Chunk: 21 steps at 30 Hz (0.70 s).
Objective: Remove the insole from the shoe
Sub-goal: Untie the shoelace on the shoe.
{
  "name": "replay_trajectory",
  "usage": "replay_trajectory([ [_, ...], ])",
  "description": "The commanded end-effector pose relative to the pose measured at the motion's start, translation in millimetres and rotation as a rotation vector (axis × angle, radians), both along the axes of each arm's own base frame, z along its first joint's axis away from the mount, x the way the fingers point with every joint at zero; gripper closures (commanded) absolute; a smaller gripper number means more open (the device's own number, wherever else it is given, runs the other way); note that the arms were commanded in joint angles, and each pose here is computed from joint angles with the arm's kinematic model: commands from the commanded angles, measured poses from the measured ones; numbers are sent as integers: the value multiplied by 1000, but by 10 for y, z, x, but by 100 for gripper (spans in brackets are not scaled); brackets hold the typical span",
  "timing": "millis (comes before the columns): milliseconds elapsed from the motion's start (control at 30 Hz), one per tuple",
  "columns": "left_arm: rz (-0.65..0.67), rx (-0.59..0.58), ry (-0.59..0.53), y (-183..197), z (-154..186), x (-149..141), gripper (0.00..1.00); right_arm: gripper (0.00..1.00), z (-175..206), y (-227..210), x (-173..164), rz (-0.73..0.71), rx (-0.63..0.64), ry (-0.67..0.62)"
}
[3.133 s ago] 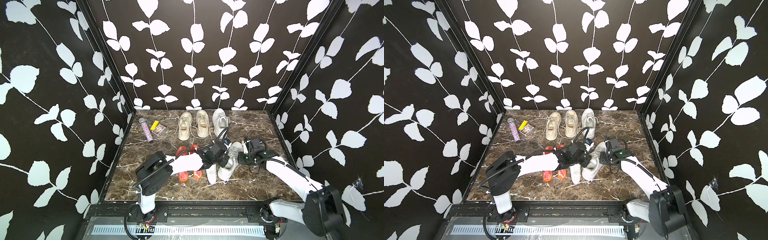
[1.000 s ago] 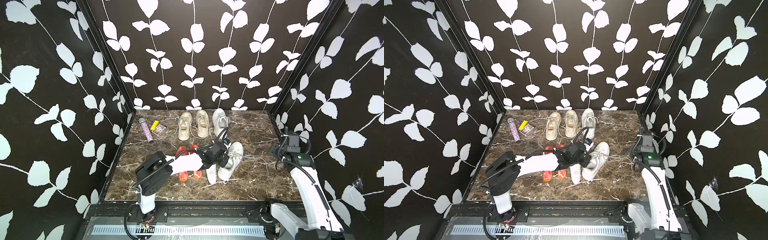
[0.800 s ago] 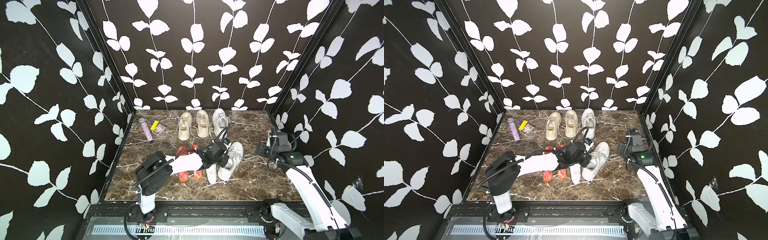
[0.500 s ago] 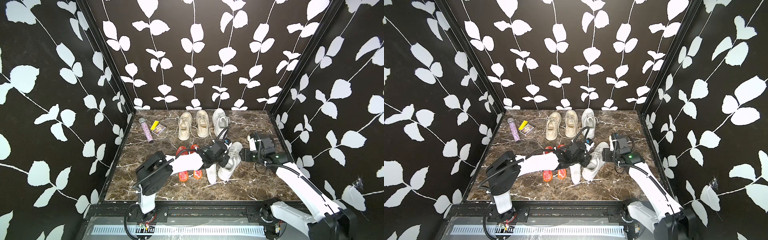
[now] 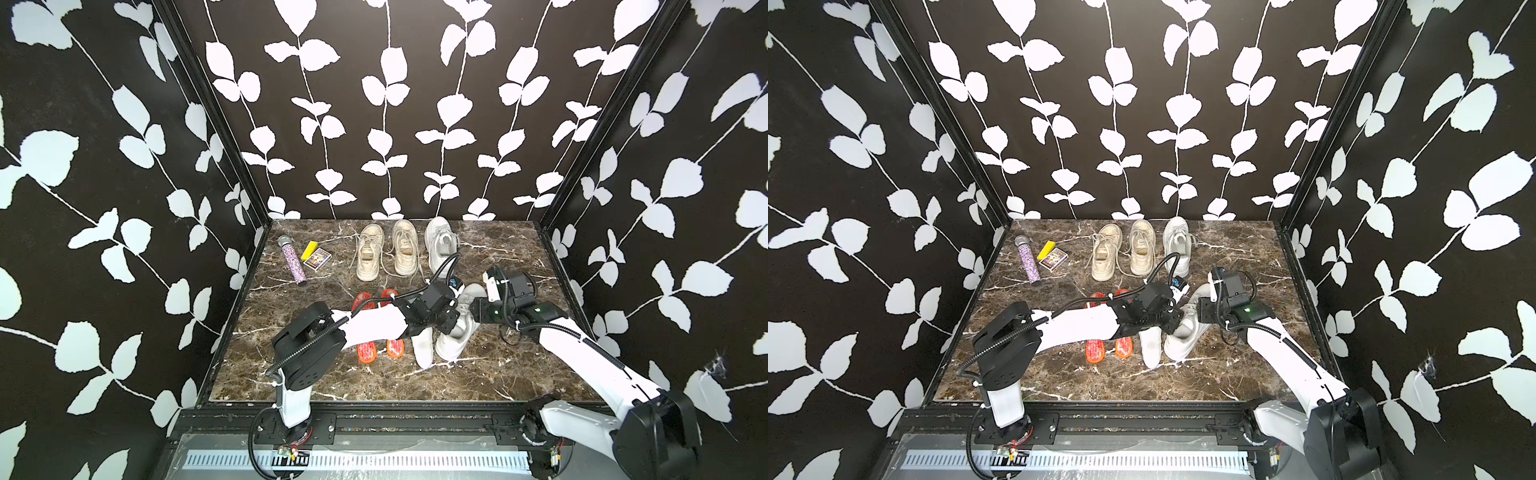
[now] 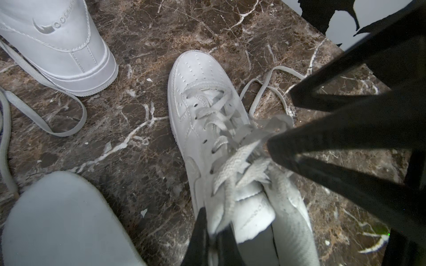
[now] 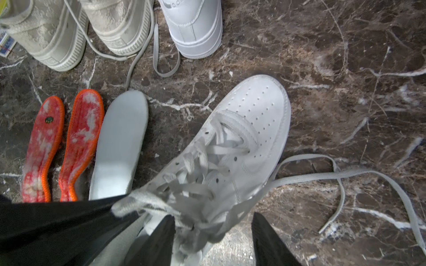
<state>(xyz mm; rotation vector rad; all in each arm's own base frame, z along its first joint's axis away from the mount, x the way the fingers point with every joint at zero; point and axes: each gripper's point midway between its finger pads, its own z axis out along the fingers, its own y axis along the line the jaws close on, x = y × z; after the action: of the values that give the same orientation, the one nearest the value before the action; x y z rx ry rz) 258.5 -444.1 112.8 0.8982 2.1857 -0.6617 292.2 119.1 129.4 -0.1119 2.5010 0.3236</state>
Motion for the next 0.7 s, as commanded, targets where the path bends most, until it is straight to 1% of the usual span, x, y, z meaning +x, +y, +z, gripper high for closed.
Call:
replay_trajectory([
  [0, 3, -30, 7, -29, 91, 12, 100, 51, -60, -17, 93, -11, -37, -26],
  [100, 6, -28, 13, -12, 70, -1, 100, 53, -113, 10, 113, 2, -48, -17],
  [367, -4, -36, 39, -47, 9, -30, 100, 52, -189, 118, 127, 36, -49, 7],
  [567, -5, -40, 36, -52, 13, -27, 100, 52, -245, 123, 104, 43, -84, 22],
  [667, -4, -37, 34, -42, 7, -26, 100, 52, -256, 58, 101, 17, -113, 25],
])
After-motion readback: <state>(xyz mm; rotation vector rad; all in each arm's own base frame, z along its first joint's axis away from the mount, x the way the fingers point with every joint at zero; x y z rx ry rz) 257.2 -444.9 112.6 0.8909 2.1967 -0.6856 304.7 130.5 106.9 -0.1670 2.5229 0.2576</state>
